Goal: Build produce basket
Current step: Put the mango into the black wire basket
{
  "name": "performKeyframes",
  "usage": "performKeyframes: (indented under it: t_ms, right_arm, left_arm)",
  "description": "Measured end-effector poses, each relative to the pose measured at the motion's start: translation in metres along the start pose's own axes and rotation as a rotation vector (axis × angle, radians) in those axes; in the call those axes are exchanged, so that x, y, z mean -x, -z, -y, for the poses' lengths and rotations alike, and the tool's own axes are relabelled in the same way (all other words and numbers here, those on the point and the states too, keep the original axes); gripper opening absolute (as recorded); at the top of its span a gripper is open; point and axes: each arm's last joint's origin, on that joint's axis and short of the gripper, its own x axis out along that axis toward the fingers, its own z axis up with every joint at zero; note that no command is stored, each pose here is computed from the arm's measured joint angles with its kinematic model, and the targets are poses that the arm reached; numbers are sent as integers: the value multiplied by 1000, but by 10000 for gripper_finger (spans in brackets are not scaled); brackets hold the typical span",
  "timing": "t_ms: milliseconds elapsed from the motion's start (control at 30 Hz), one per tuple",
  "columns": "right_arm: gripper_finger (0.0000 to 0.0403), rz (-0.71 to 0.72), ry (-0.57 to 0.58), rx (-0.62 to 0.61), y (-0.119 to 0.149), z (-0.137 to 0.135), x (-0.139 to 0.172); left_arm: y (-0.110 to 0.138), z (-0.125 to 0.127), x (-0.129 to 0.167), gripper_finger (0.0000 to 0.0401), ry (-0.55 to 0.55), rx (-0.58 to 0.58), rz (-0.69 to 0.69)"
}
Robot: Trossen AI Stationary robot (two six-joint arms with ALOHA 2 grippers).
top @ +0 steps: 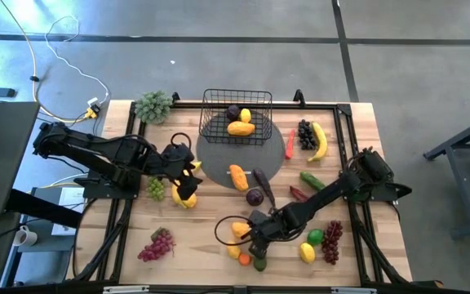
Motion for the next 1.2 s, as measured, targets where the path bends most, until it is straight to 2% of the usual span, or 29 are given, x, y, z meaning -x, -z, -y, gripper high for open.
performKeyframes:
  t_ms: [167,400,767,1000,1200]
  right_arm:
    - [144,62,27,-28,-11,-5,8]
    - [143,111,7,-69,-28,-10,16]
    - [143,219,83,-137,-74,-2,37]
    - [143,244,121,-126,-104,12,49]
    - [143,267,156,-59,-133,26,64]
  left_arm:
    - [-5,-9,9,282,0,-11,35]
    - [-14,-25,21,282,-5,-23,86]
    - [-20,-44,40,282,-19,-48,159]
    - [-23,-51,42,282,-39,-45,178]
    - [-26,-55,42,282,-61,-37,184]
